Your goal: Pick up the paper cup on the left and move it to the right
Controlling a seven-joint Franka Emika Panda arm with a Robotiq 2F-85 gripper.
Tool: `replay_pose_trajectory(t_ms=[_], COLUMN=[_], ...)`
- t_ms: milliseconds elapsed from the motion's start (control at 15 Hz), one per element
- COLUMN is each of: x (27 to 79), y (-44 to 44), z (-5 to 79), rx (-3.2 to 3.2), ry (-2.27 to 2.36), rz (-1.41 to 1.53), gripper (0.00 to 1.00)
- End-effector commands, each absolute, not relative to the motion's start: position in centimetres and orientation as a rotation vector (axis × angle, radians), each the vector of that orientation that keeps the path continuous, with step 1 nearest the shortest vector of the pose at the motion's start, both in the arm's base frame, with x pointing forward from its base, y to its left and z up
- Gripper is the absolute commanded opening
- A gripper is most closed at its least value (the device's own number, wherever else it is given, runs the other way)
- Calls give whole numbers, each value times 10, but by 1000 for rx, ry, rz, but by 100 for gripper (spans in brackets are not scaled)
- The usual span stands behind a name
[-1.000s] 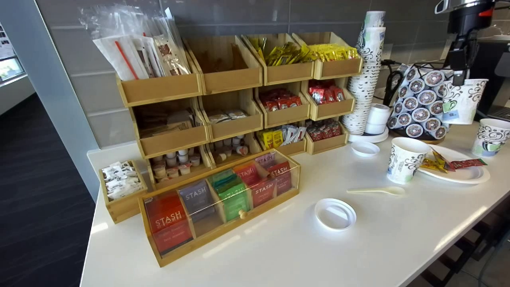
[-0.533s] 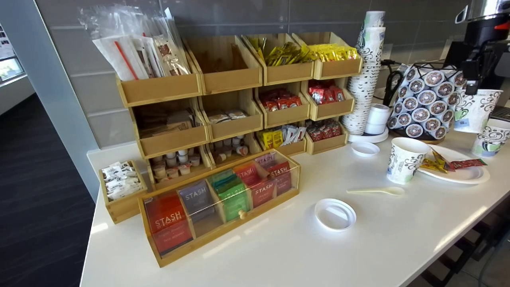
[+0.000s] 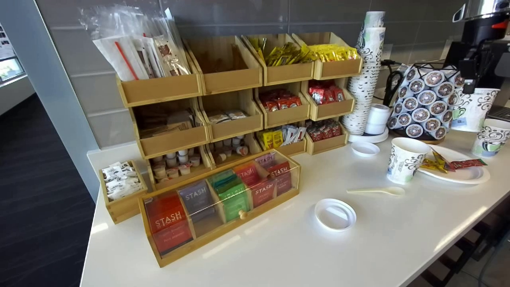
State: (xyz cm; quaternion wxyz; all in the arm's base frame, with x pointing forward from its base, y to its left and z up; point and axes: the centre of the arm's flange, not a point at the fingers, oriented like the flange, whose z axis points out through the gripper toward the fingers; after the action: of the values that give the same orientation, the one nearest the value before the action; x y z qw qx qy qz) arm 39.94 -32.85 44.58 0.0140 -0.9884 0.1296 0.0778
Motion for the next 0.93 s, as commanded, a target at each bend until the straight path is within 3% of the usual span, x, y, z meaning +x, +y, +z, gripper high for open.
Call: replay_pose_trajectory(t_ms=[0,867], x=[396,331], y=[-339,-468], z=[454,472], rx=[-3077,-3003], ry=[457,1113], rz=[172,-123], gripper=[1,1])
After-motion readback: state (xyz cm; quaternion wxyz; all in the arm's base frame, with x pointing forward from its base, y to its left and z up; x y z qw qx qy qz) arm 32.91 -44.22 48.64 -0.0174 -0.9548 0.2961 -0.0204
